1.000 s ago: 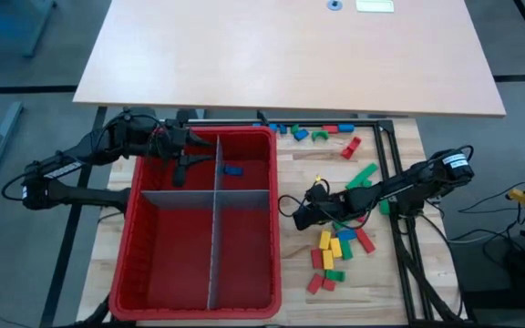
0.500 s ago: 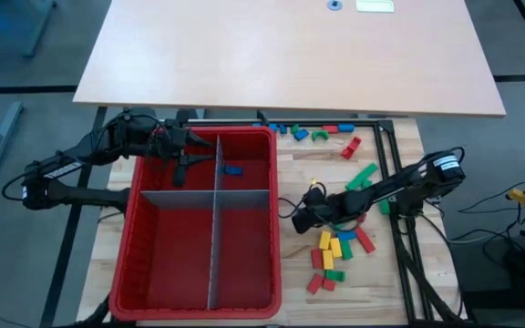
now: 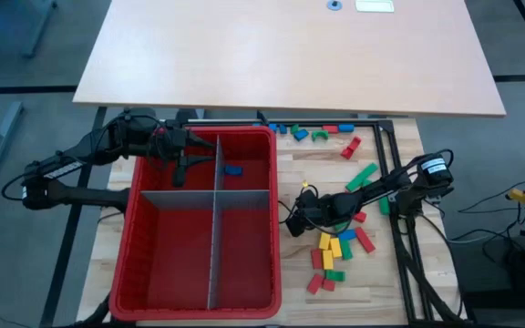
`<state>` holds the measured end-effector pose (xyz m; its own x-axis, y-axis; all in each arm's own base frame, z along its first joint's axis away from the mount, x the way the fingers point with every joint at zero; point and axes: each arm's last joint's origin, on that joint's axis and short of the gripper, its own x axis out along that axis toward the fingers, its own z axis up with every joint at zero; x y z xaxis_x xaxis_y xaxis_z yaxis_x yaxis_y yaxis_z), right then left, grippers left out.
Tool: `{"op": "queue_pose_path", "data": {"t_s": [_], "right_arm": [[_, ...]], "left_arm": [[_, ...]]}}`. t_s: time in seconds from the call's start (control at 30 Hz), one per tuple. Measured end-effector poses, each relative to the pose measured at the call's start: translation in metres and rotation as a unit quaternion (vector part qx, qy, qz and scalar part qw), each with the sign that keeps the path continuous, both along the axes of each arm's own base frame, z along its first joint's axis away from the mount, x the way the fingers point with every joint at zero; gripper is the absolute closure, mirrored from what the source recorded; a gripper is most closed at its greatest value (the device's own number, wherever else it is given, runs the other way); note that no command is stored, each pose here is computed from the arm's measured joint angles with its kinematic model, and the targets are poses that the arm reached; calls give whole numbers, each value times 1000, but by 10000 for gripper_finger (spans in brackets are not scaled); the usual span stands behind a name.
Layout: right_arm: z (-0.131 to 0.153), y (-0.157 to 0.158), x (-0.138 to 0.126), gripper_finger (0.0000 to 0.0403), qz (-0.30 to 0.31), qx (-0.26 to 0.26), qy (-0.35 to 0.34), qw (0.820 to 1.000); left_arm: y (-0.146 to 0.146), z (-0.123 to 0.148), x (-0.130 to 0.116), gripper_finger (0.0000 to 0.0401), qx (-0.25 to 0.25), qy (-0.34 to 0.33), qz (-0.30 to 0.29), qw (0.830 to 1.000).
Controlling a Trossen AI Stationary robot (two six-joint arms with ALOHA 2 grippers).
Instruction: Sort blocks
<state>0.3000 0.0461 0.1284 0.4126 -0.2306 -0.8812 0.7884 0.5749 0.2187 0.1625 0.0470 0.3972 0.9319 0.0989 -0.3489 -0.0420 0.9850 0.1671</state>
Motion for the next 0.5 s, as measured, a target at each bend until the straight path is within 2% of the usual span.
{"op": "queue_pose_path", "data": {"t_s": [0.13, 0.37, 0.5], "right_arm": [[-1, 0, -2, 166, 0, -3, 13, 1000], [0, 0, -4, 288, 9, -12, 20, 1000], [0, -1, -5, 293, 15, -14, 25, 999]], "left_arm": [[0, 0, 0, 268, -1, 2, 0, 1000], [0, 0, 0, 260, -1, 2, 0, 1000], [0, 0, 0, 262, -1, 2, 0, 1000]]}}
